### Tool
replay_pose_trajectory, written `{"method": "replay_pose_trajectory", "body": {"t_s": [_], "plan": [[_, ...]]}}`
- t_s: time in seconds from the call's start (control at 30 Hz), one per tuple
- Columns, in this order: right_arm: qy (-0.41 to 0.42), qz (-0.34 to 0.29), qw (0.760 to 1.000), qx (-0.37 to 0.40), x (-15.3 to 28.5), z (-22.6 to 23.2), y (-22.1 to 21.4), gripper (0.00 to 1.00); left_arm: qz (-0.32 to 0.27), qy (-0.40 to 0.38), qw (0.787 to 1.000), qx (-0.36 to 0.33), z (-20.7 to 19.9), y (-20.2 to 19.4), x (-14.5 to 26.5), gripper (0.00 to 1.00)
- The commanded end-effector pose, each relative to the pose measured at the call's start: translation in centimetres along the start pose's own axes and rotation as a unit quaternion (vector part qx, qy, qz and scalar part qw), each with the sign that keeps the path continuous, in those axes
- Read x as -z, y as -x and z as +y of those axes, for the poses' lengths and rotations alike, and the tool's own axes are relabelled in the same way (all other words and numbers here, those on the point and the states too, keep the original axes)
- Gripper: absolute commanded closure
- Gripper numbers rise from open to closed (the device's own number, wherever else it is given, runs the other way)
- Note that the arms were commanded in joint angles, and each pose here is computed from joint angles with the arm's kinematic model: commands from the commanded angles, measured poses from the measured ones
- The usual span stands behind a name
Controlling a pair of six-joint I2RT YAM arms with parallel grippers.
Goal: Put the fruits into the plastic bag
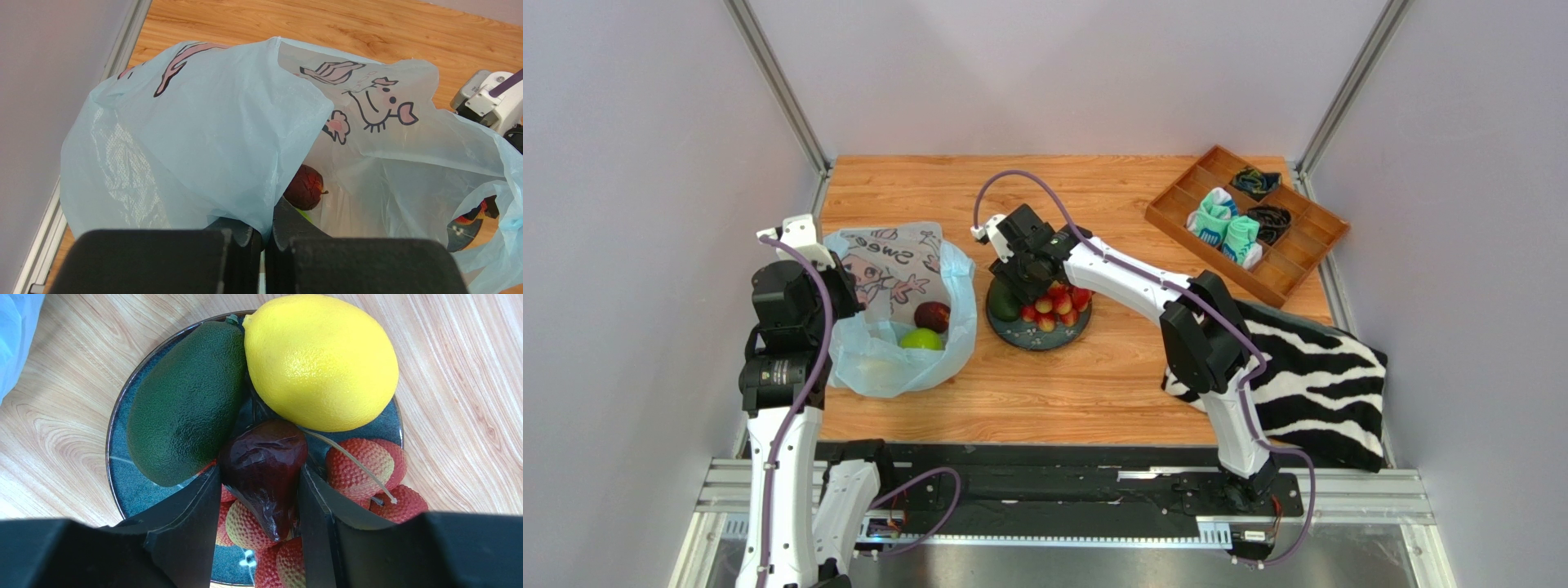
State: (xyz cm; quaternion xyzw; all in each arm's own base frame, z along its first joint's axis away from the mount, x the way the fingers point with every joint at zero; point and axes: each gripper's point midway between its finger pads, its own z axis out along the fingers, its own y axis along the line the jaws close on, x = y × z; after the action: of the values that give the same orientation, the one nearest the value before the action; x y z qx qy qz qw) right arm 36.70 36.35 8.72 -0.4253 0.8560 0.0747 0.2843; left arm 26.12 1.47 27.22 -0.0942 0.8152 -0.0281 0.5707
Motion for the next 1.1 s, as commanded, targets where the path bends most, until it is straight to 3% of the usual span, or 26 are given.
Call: {"method": "replay_pose_trajectory", "body": {"t_s": [0.0,0.43,0.63,0.9,1.07], "plan": [[0.011,-0.056,0.998,-0.015,3.5,0.0,3.1,0.60,-0.012,-0.007,1.000,0.001,-0.3,0.6,-0.1,1.00],[0.039,-0.106,0.993,-0.024,8.3,1.2,3.9,0.63,-0.011,-0.008,1.000,0.000,-0.4,0.5,-0.1,1.00],[0.065,-0.178,0.981,-0.031,13.8,3.3,6.2,0.65,-0.010,-0.010,1.000,0.002,-0.4,0.5,-0.1,1.00],[0.089,-0.357,0.930,0.008,27.4,8.2,10.5,0.65,-0.013,-0.013,1.000,0.004,-0.5,0.6,-0.1,1.00],[0.163,-0.424,0.890,0.026,31.2,13.3,12.6,0.65,-0.015,-0.021,1.000,0.007,-0.9,0.8,-0.1,1.00]]}}
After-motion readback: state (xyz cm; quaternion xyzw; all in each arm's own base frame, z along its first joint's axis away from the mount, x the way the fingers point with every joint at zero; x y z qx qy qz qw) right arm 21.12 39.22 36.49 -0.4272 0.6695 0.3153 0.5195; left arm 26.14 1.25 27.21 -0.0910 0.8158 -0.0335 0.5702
